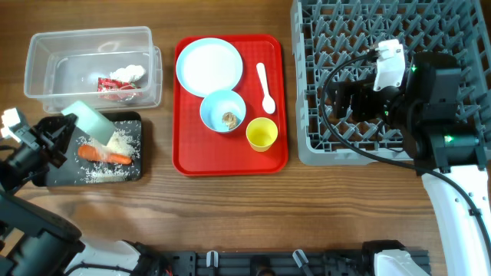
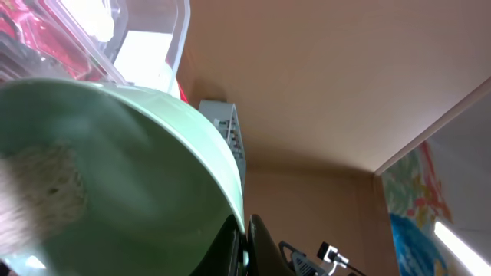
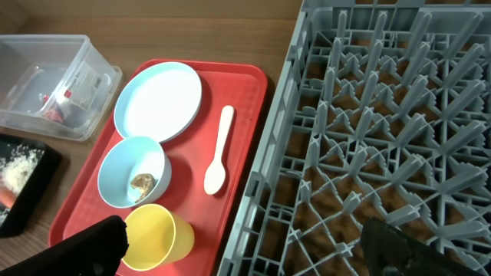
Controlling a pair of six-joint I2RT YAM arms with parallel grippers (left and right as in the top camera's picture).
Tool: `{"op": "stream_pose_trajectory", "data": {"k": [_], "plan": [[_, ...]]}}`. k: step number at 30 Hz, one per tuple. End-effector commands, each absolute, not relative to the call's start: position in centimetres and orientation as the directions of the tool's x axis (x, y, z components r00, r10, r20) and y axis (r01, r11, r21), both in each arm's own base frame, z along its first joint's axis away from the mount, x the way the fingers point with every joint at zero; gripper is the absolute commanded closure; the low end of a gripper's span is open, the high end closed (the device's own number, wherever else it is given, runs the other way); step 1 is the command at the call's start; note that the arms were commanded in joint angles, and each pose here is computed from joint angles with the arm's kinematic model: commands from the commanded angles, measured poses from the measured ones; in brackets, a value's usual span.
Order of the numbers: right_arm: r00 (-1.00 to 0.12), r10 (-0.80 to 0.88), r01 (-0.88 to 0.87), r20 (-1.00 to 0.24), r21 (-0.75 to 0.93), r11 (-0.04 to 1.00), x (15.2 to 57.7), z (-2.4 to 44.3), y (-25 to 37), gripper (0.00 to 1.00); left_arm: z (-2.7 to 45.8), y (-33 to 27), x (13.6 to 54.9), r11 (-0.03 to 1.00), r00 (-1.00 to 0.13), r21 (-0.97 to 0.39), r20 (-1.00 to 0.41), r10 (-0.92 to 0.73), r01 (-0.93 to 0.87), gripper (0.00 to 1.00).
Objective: Sort waste into correct bins and load items into the dishwasher rack
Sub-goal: 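Carry the rice bowl over the black tray and tip the rice out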
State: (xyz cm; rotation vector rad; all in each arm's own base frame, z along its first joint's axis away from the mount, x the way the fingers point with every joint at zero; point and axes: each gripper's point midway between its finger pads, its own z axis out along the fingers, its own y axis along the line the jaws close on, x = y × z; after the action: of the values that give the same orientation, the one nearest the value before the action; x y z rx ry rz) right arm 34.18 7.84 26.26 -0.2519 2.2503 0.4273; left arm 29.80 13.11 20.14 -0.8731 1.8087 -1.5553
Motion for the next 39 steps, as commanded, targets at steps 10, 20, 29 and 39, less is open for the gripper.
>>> {"op": "stream_pose_trajectory", "data": {"k": [10,20,29,39], "plan": [[-0.646,-0.032,-0.319,-0.762,0.232,0.919,34.3,26.6,7.9,0.00,21.2,13.2,29.7,0.095,-0.593,-0.994,-0.045,-0.804,-0.054,0.96],[-0.647,-0.033,-0.319,-0.762,0.231,0.919,34.3,26.6,7.9,0.00,23.2,13.2,29.8,-0.036,-0.562,-0.999,0.041,-0.826,-0.020,0.96],[-0.646,-0.034,-0.320,-0.762,0.230,0.919,34.3,26.6,7.9,0.00,22.8,13.4,29.9,-0.015,-0.565,-1.000,0.026,-0.825,-0.024,0.96],[-0.646,-0.034,-0.320,-0.763,0.230,0.919,34.3,26.6,7.9,0.00,22.9,13.1,29.9,-0.019,-0.571,-0.999,0.032,-0.820,-0.027,0.96]]}}
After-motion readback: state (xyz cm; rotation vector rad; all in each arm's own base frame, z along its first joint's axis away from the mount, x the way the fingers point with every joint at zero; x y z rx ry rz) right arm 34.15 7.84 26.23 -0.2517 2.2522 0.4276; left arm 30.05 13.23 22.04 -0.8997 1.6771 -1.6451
